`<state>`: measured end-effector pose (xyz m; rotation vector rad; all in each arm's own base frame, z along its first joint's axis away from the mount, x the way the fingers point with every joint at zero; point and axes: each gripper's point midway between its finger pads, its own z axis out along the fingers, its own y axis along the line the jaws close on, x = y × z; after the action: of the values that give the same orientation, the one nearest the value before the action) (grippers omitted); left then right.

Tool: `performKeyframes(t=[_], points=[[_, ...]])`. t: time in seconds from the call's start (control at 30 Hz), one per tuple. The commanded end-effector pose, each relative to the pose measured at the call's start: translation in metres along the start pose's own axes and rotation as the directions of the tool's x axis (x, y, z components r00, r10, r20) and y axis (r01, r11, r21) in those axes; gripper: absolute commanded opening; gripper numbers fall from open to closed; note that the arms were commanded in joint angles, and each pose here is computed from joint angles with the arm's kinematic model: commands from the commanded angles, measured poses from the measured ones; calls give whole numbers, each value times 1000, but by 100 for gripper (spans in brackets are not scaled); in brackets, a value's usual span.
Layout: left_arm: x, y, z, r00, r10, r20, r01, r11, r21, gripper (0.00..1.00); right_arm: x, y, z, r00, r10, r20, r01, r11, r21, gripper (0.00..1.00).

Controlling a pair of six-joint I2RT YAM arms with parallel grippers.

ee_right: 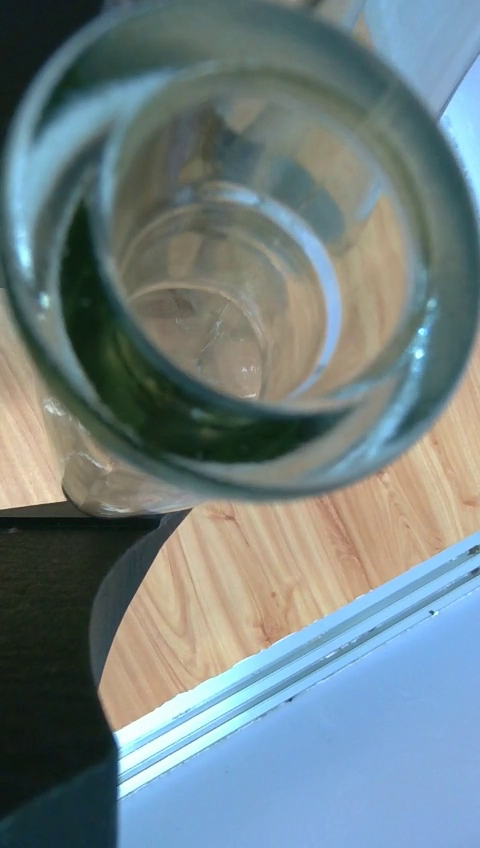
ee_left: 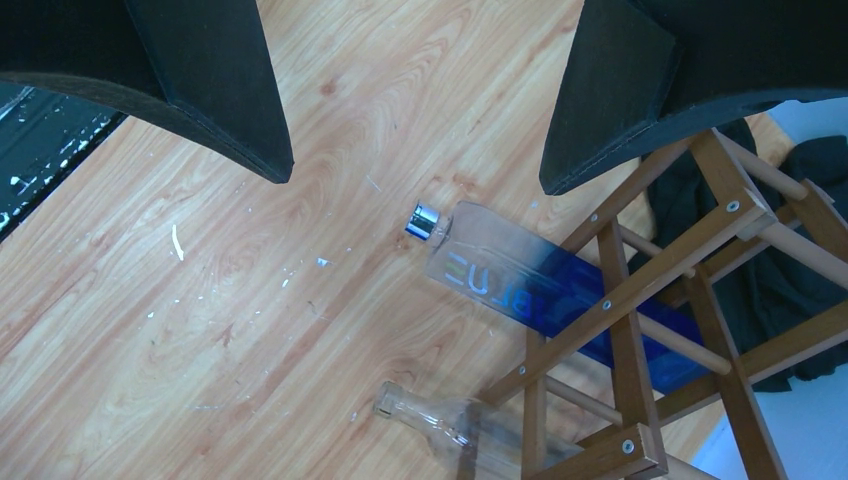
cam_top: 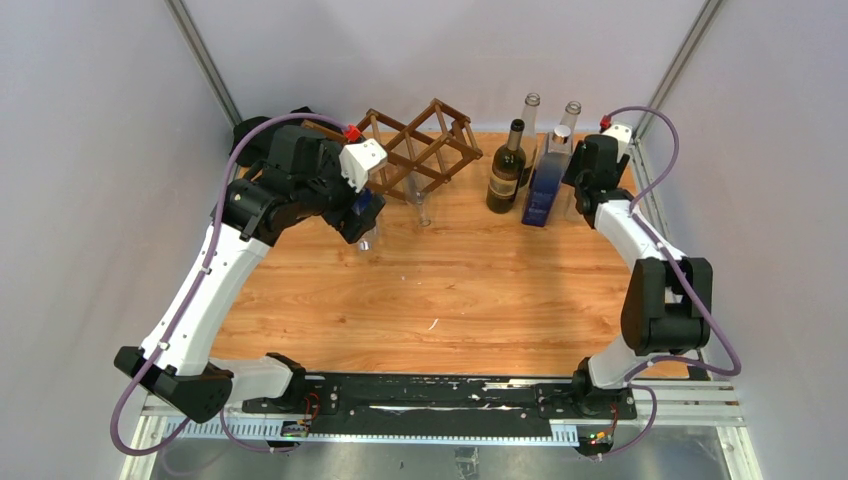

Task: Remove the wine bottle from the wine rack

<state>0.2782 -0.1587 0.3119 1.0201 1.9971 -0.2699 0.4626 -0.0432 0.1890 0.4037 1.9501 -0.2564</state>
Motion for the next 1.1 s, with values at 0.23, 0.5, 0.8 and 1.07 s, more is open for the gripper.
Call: performKeyframes(t=[0.23,0.5,0.8,1.07], points=[[-12,7,-1,999,6,39,-5,1000,-21,100,-16,-1,20,999,0,52,0,1000,-1,0],[-10,5,-1,999,3,42,-3,1000,-14,100,-18,-3,12,999,-11,37,11,1000,-8,57],[-13,4,-5,998,-2,59,2,1000,-16,100,-38,-1,-16,997,37,64,-33,997,-63,92],[-14,3,-9,998,-2,69,3,1000,-17,100,-76,-2,-52,988,101,121,-89,990,-107,95]])
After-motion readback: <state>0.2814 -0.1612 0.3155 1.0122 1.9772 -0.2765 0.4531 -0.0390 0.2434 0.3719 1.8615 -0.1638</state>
